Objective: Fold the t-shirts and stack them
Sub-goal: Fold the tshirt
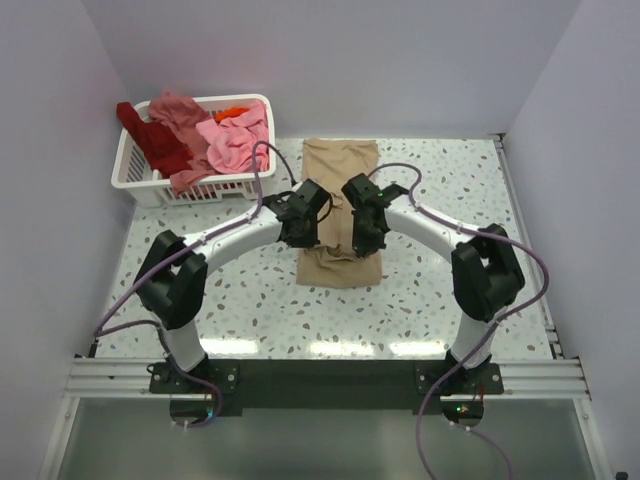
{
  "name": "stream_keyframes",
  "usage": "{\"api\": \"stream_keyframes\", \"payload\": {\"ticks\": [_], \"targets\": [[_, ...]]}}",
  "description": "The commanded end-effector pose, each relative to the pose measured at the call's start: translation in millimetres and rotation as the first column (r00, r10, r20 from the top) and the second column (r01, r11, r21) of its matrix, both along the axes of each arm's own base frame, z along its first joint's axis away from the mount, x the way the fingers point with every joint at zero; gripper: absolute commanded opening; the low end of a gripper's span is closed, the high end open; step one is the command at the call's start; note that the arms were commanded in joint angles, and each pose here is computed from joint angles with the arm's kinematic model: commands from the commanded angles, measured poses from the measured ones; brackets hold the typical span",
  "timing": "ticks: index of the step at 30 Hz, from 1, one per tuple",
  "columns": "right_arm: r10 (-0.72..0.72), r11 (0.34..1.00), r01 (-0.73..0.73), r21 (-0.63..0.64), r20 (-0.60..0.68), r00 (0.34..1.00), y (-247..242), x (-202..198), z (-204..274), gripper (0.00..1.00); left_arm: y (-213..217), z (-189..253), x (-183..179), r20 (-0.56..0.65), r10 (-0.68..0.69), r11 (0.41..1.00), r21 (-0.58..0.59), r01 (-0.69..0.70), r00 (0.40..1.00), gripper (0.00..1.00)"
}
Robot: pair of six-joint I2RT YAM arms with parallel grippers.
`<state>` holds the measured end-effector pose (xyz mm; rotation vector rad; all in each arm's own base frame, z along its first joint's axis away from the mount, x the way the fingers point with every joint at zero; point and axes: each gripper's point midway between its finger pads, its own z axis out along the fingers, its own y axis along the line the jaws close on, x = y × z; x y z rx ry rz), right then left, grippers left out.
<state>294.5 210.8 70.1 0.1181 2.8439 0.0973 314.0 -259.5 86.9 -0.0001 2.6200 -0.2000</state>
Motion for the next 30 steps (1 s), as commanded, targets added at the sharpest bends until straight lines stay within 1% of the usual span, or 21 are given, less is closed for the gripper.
{"api": "stream_keyframes", "payload": {"ticks": [1, 2, 4, 5, 6, 7, 8, 9, 10, 11, 13, 14, 15, 16, 17, 18, 26, 27, 28, 29, 30], "targets": [[-0.031, 0.999, 0.032, -0.032, 0.034, 0.999, -11.0, 38.1, 7.3, 0.00, 8.6, 11.8, 35.8, 0.042, 0.000, 0.999, 0.042, -0.001, 0.999, 0.00], [-0.043, 0.999, 0.044, -0.032, 0.024, 0.999, -13.4, 43.7, 4.0, 0.00, 9.7, 12.2, 51.2, 0.049, 0.015, 0.999, 0.042, -0.017, 0.999, 0.00], [-0.066, 0.997, 0.067, -0.028, 0.031, 0.997, -17.2, 61.7, 2.0, 0.00, 12.8, 11.9, 64.9, 0.046, 0.035, 0.998, 0.043, -0.037, 0.998, 0.00], [-0.073, 0.997, 0.075, -0.031, 0.034, 0.997, -18.8, 67.8, 1.6, 0.00, 13.8, 12.8, 80.0, 0.053, 0.051, 0.998, 0.036, -0.053, 0.997, 0.00], [-0.079, 0.996, 0.080, -0.031, 0.033, 0.996, -20.7, 73.6, 1.4, 0.00, 14.5, 12.9, 86.8, 0.055, 0.059, 0.997, 0.036, -0.061, 0.997, 0.00], [-0.092, 0.995, 0.093, -0.031, 0.037, 0.995, -24.4, 87.5, 0.3, 0.00, 16.6, 12.7, 92.8, 0.051, 0.069, 0.997, 0.040, -0.071, 0.996, 0.00], [-0.096, 0.995, 0.097, -0.029, 0.028, 0.995, -26.1, 91.8, 0.6, 0.00, 17.5, 14.6, 107.5, 0.061, 0.084, 0.996, 0.033, -0.086, 0.995, 0.00], [-0.102, 0.995, 0.103, -0.013, 0.052, 0.993, -24.4, 105.4, 8.6, 0.00, 17.6, 14.3, 112.8, 0.058, 0.089, 0.995, 0.030, -0.091, 0.994, 0.00], [-0.116, 0.993, 0.117, -0.021, 0.041, 0.992, -30.9, 113.0, 2.3, 0.00, 16.4, 5.2, 118.0, 0.041, 0.090, 0.995, 0.031, -0.091, 0.995, 0.00], [-0.122, 0.992, 0.123, -0.027, 0.038, 0.992, -34.3, 118.3, 2.1, 0.00, 16.1, 14.3, 130.1, 0.062, 0.099, 0.995, 0.011, -0.099, 0.993, 0.00], [-0.145, 0.989, 0.146, -0.008, 0.069, 0.987, -38.7, 138.1, 12.3, 0.00, 13.0, 12.4, 138.5, 0.053, 0.097, 0.995, -0.006, -0.097, 0.994, 0.00], [-0.151, 0.988, 0.152, -0.011, 0.052, 0.987, -39.9, 142.0, 4.3, 0.00, 11.7, 10.3, 146.7, 0.054, 0.099, 0.995, -0.011, -0.099, 0.994, 0.00], [-0.157, 0.988, 0.156, 0.014, 0.067, 0.985, -37.9, 151.8, 11.3, 0.00, 12.0, 7.9, 148.3, 0.046, 0.100, 0.995, -0.008, -0.100, 0.994, 0.00], [-0.164, 0.987, 0.163, 0.013, 0.064, 0.984, -41.4, 156.5, 9.5, 0.00, 12.5, 1.0, 151.3, 0.034, 0.103, 0.995, -0.003, -0.103, 0.994, 0.00], [-0.167, 0.986, 0.167, 0.006, 0.049, 0.985, -42.5, 159.3, 2.3, 0.00, 12.4, 3.9, 157.1, 0.041, 0.109, 0.994, -0.012, -0.109, 0.993, 0.00], [-0.174, 0.985, 0.173, 0.017, 0.060, 0.983, -43.6, 167.3, 6.4, 0.00, 13.0, 2.6, 159.3, 0.038, 0.112, 0.994, -0.015, -0.111, 0.993, 0.00], [-0.197, 0.980, 0.196, 0.041, 0.036, 0.980, -46.9, 186.7, -6.0, 0.00, 21.5, -4.1, 178.1, 0.025, 0.136, 0.990, -0.038, -0.135, 0.990, 0.00], [-0.207, 0.978, 0.205, 0.047, 0.041, 0.977, -48.8, 192.2, -5.0, 0.04, 21.4, -2.4, 178.4, 0.023, 0.135, 0.990, -0.041, -0.134, 0.991, 0.04], [-0.207, 0.977, 0.204, 0.058, 0.046, 0.977, -47.4, 194.8, -1.9, 0.12, 21.7, -0.4, 179.7, 0.027, 0.135, 0.990, -0.043, -0.134, 0.990, 0.12], [-0.209, 0.976, 0.205, 0.066, 0.055, 0.976, -47.5, 198.0, 2.4, 0.21, 20.5, 5.1, 182.8, 0.043, 0.130, 0.990, -0.050, -0.128, 0.990, 0.29], [-0.213, 0.975, 0.206, 0.086, 0.082, 0.974, -46.2, 205.0, 13.6, 0.31, 18.3, 11.7, 186.8, 0.065, 0.128, 0.990, -0.063, -0.124, 0.990, 0.38]]}}
